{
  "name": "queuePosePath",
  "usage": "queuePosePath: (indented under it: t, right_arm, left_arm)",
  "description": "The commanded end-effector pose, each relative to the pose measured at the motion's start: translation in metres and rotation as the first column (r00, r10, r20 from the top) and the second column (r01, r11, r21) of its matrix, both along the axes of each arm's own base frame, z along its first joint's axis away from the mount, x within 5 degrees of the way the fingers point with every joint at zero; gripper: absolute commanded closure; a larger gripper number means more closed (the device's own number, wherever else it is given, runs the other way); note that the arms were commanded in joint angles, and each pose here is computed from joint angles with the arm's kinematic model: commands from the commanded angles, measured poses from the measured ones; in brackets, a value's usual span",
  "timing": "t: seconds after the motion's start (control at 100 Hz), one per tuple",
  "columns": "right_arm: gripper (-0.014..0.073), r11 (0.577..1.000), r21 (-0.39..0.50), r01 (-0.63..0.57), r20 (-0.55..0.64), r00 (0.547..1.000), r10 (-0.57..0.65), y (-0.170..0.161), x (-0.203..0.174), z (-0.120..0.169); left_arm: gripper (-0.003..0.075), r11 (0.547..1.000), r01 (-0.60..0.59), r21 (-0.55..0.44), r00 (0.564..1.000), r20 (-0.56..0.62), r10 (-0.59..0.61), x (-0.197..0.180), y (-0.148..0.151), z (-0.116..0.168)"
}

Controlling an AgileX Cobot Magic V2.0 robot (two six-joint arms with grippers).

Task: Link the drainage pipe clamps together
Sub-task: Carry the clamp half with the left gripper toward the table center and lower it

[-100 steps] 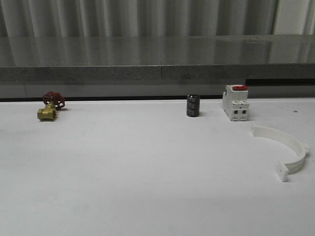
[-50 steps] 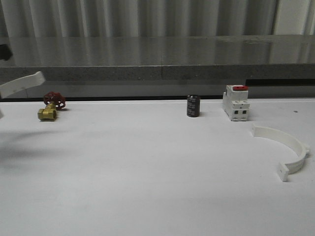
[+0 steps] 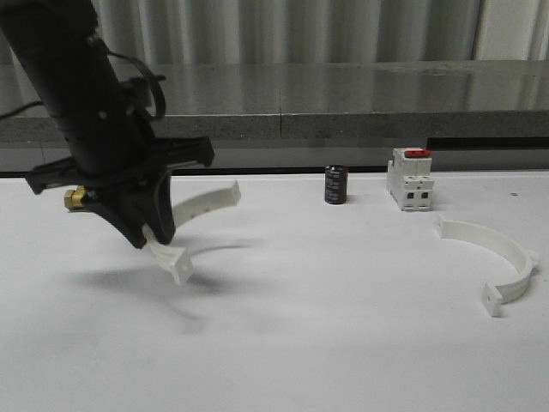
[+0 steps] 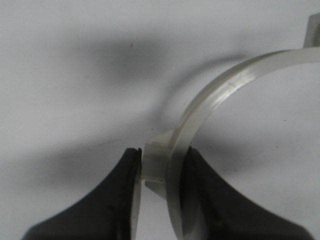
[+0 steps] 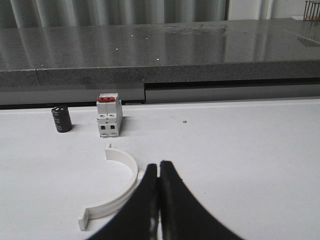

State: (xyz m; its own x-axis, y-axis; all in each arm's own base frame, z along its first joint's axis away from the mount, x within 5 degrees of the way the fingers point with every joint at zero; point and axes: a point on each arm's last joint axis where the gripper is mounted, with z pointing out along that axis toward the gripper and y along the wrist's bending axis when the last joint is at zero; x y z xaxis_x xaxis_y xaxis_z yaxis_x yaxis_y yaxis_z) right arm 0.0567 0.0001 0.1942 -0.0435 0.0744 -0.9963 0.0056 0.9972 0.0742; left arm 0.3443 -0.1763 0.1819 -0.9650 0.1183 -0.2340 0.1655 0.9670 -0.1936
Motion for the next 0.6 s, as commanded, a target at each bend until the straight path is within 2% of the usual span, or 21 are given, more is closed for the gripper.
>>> queuePosePath:
  t: [0.0, 0.47, 0.59]
  right_arm:
    - [0.0662, 1.000, -0.015, 0.003, 0.114, 0.994, -0.001, 0.000, -0.002, 0.014]
    - [0.0662, 1.000, -0.015, 0.003, 0.114, 0.994, -0.001, 0.000, -0.002, 0.014]
    - [0.0662, 1.000, -0.015, 0.003, 0.114, 0.994, -0.001, 0.000, -0.002, 0.014]
  left_arm:
    - [0.0741, 0.999, -0.032, -0.043, 0.998, 0.059, 0.034, 0.005, -0.009, 0.013]
    - [0.0735, 0.995, -0.081, -0.056, 0.995, 0.055, 0.085, 0.015, -0.013, -0.002]
    - [0.0654, 0.995, -0.081, -0.055, 0.995, 0.057, 0.084, 0.015, -0.013, -0.002]
